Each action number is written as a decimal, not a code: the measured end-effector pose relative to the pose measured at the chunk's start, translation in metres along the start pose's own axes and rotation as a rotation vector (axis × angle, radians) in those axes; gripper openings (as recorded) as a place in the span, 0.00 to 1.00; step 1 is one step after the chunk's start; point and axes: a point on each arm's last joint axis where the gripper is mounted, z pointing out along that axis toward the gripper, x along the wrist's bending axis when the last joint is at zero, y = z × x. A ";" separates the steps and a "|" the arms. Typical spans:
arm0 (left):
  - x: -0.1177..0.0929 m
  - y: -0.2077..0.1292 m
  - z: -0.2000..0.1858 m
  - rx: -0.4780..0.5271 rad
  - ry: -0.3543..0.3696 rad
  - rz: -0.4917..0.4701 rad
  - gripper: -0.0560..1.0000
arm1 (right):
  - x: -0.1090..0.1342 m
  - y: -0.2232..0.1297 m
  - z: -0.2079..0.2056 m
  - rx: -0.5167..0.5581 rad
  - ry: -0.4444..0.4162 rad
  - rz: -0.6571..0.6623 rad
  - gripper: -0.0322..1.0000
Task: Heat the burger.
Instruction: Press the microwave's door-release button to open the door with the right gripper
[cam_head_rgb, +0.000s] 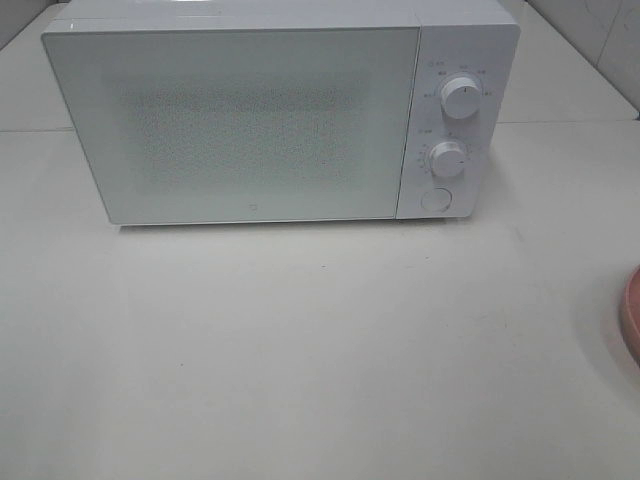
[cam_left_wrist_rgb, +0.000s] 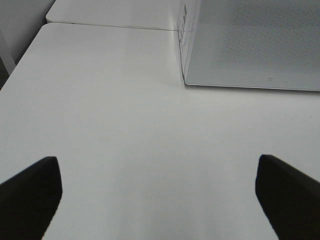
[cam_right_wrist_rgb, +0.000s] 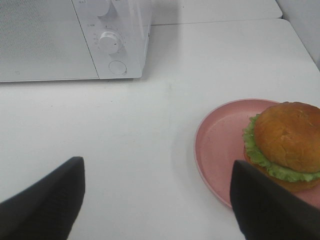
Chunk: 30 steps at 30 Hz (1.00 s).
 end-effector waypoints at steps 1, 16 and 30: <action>0.000 0.000 0.000 0.000 0.000 0.000 0.97 | 0.000 0.000 0.000 0.000 0.000 0.000 0.77; 0.000 0.000 0.000 0.000 0.000 0.000 0.97 | 0.000 0.000 0.000 0.000 0.000 0.000 0.77; 0.000 0.000 0.000 0.000 0.000 0.000 0.97 | 0.005 0.027 0.015 0.049 -0.003 -0.008 0.77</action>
